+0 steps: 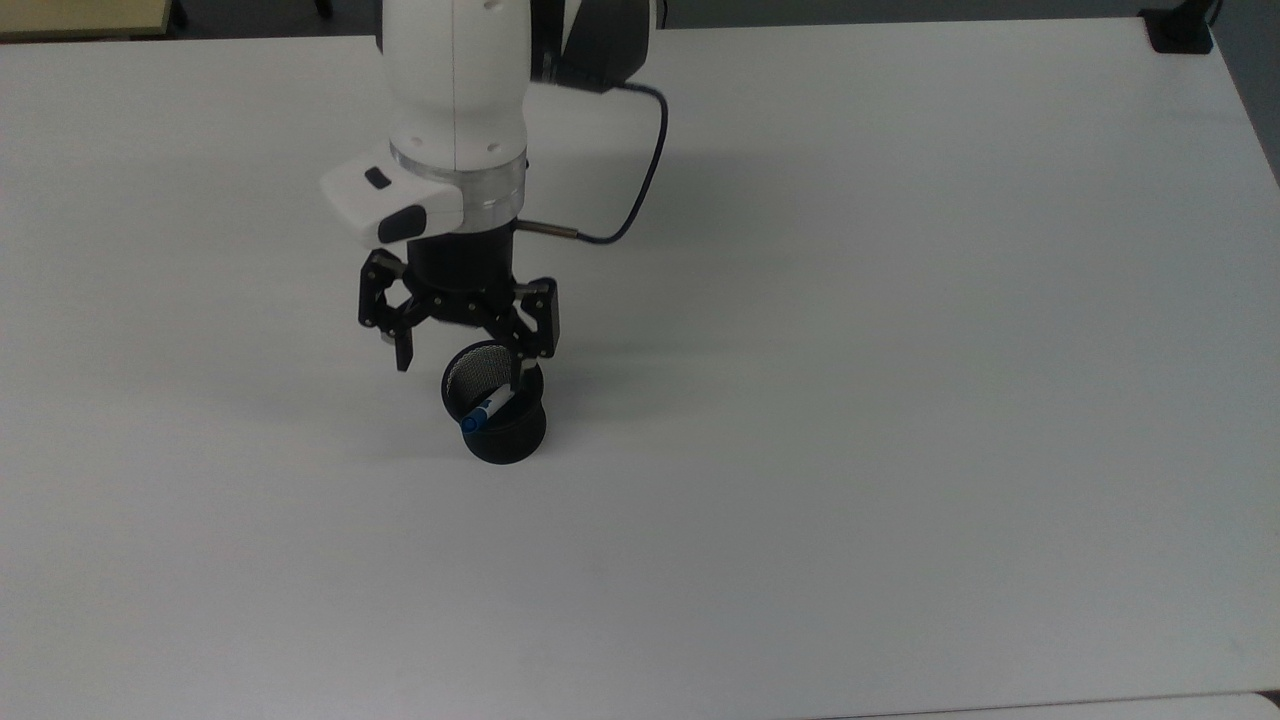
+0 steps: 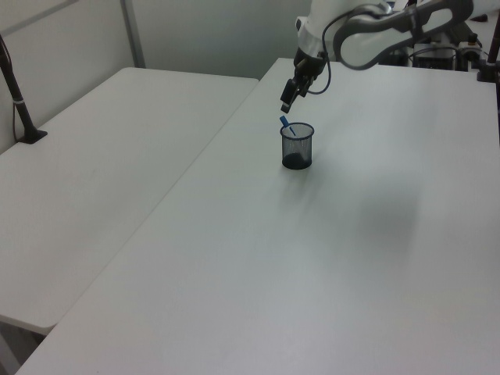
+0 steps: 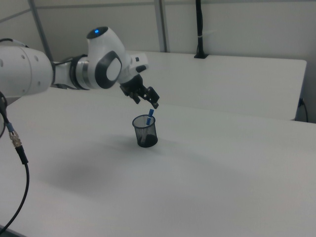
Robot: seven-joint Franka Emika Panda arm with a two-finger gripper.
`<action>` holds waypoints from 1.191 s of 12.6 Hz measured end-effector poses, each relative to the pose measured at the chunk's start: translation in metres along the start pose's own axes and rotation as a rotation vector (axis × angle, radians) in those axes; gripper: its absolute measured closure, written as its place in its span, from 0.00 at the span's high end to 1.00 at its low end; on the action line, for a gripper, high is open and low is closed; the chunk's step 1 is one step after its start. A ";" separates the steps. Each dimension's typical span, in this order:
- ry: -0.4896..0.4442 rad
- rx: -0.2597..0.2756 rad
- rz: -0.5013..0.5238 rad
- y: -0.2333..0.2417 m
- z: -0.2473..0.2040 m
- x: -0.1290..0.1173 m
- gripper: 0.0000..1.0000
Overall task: Remove the marker
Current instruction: 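Lower the gripper into the cup and close on the marker, then lift the marker straight up out of the mesh cup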
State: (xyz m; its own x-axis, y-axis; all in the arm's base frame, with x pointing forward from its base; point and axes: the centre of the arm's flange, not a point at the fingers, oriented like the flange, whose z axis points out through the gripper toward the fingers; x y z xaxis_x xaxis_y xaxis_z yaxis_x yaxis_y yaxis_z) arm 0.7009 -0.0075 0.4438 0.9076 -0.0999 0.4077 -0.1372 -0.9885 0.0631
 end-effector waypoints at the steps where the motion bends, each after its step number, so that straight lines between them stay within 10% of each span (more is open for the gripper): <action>1: 0.030 -0.007 0.016 0.001 0.012 0.001 0.95; 5: 0.086 -0.019 0.035 -0.008 0.057 -0.004 0.79; 9: 0.092 -0.020 0.040 -0.011 0.061 -0.002 0.33; 15: 0.099 -0.019 0.043 -0.012 0.058 0.001 0.22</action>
State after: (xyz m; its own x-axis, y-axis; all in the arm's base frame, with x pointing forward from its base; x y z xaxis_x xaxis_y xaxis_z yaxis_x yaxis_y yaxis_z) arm 0.7259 -0.0023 0.3906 0.8572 -0.1296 0.4984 -0.1833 -0.9812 0.0601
